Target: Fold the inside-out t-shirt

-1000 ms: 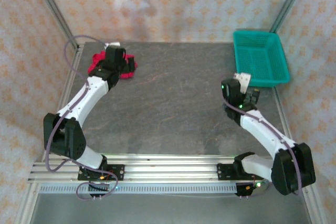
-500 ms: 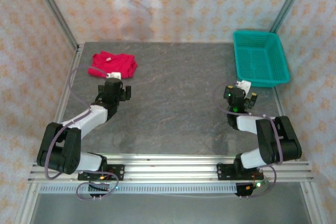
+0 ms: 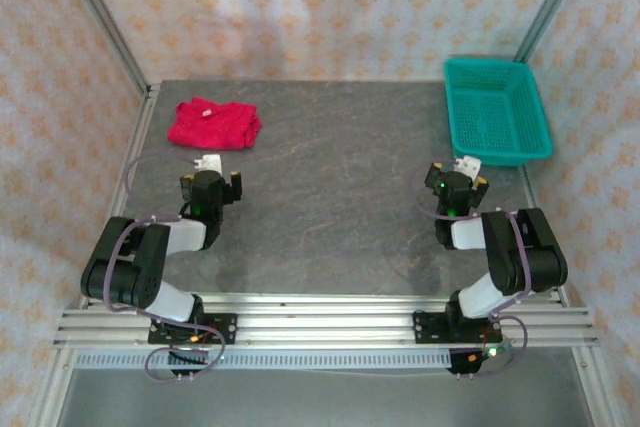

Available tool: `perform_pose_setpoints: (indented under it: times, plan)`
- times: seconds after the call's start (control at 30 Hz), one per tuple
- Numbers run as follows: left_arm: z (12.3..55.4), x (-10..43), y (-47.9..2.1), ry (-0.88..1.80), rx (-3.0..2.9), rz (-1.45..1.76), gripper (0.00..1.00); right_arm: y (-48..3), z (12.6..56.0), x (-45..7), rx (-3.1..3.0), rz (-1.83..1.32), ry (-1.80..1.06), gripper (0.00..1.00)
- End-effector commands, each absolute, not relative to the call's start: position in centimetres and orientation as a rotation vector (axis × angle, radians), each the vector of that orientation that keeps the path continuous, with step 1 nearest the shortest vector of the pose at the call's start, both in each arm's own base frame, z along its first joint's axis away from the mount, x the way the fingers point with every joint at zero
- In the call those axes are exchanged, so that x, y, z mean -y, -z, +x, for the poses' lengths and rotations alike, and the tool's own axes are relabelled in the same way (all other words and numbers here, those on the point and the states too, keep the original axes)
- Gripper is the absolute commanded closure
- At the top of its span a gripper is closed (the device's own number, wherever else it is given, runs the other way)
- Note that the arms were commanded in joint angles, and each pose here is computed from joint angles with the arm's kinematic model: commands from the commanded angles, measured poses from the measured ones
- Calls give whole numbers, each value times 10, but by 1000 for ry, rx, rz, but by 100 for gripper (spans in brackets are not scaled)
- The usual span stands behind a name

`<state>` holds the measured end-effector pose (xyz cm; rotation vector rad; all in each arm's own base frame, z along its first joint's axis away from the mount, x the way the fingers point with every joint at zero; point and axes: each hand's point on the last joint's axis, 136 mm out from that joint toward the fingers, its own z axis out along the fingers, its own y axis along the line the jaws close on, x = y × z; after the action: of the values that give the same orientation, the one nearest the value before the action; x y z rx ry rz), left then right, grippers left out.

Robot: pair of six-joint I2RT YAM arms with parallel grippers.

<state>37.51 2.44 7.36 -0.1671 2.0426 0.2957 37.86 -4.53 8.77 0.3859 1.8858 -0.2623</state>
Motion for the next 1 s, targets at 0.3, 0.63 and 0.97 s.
perform_pose_setpoints:
  times: [0.3,0.63,0.97]
  plan:
    - [388,-35,-97,-272,-1943,-240,0,-97,387,38,-1856,359,207,1]
    - [388,-36,-97,-271,-1942,-240,0,-96,387,38,-1856,359,208,1]
    - [388,-35,-97,-267,-1944,-237,0,-96,387,38,-1856,360,208,1]
